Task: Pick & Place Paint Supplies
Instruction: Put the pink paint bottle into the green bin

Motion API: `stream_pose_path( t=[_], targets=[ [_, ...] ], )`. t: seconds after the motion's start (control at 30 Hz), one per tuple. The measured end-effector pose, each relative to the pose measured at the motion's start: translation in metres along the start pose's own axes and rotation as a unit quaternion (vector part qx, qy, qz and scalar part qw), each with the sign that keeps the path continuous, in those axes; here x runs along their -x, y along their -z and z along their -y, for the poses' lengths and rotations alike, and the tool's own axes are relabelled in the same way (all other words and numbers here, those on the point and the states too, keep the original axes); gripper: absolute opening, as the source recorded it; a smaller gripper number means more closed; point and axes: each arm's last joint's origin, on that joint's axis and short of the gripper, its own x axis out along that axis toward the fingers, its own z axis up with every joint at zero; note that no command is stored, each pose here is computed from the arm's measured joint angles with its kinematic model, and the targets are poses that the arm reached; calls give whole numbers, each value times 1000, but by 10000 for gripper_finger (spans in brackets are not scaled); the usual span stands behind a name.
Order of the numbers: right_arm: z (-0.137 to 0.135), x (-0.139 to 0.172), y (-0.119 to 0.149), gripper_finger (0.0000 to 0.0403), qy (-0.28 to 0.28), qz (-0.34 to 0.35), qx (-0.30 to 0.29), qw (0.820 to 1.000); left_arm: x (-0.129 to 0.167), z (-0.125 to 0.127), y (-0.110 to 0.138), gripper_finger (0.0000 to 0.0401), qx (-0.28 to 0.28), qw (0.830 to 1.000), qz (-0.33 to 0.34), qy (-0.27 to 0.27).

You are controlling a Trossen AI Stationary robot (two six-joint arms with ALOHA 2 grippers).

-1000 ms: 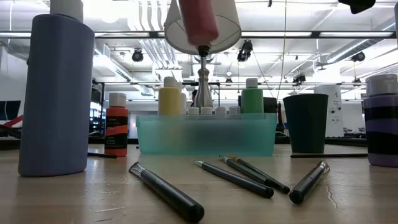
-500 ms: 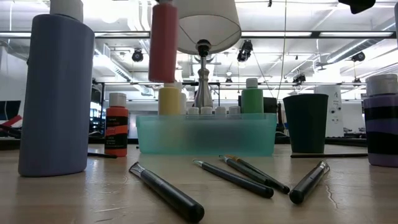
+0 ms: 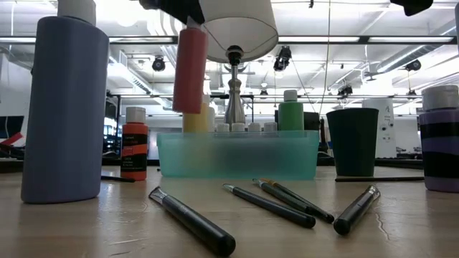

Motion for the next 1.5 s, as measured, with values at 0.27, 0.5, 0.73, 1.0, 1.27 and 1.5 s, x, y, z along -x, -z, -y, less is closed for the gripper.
stream_pose_path(
  t=[0.27,0.5,0.73,1.0,1.27,1.5],
  targets=[
    [0,0,0,364,0,0,0,1000,-11,-11,-2,124,1,1000,-11,-5],
    [0,0,0,364,0,0,0,1000,-16,-15,-7,124,-9,1000,-6,11],
    [0,0,0,364,0,0,0,1000,-28,-15,-1,124,-11,999,-12,32],
    [0,0,0,364,0,0,0,1000,-33,-28,11,124,7,999,-7,39],
    [0,0,0,364,0,0,0,1000,-35,-45,29,124,42,998,0,45],
    [0,0,0,364,0,0,0,1000,-44,-51,40,124,65,995,20,69]
  ],
)
